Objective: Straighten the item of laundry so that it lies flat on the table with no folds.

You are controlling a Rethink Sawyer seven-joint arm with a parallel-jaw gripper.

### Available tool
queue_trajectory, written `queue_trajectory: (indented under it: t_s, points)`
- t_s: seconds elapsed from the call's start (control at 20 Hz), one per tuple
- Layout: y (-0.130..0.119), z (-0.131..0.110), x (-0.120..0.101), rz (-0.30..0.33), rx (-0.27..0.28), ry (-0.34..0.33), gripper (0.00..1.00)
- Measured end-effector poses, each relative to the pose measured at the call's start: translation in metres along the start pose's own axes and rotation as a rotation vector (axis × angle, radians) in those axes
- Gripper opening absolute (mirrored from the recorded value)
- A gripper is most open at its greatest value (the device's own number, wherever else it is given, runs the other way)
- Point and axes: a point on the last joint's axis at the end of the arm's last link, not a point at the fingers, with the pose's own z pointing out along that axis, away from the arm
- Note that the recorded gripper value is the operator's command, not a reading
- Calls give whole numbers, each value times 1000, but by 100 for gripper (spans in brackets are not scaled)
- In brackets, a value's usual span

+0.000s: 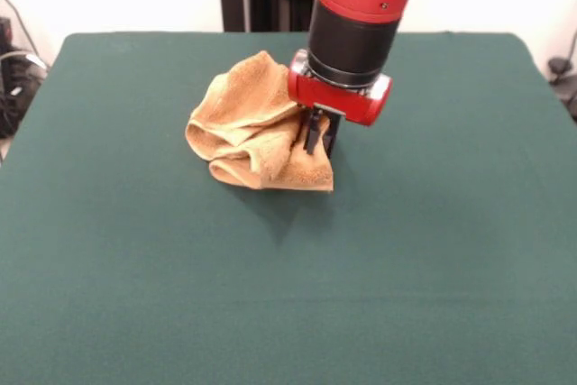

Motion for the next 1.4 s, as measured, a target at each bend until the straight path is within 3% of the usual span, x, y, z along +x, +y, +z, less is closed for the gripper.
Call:
queue_trajectory:
  t_s: [0.15, 0.3, 0.4, 0.6, 0.9, 1.4]
  points:
    - [-17, -5, -8, 16, -56, 16, 0]
    - [-35, -9, -16, 29, -76, 18, 0]
    - [-61, -15, -25, 40, -85, 9, 0]
    - [-81, -23, -34, 37, -89, -7, 0]
    - [-82, -33, -36, -9, -87, -31, 0]
    - [-61, -35, -30, -79, -102, -40, 0]
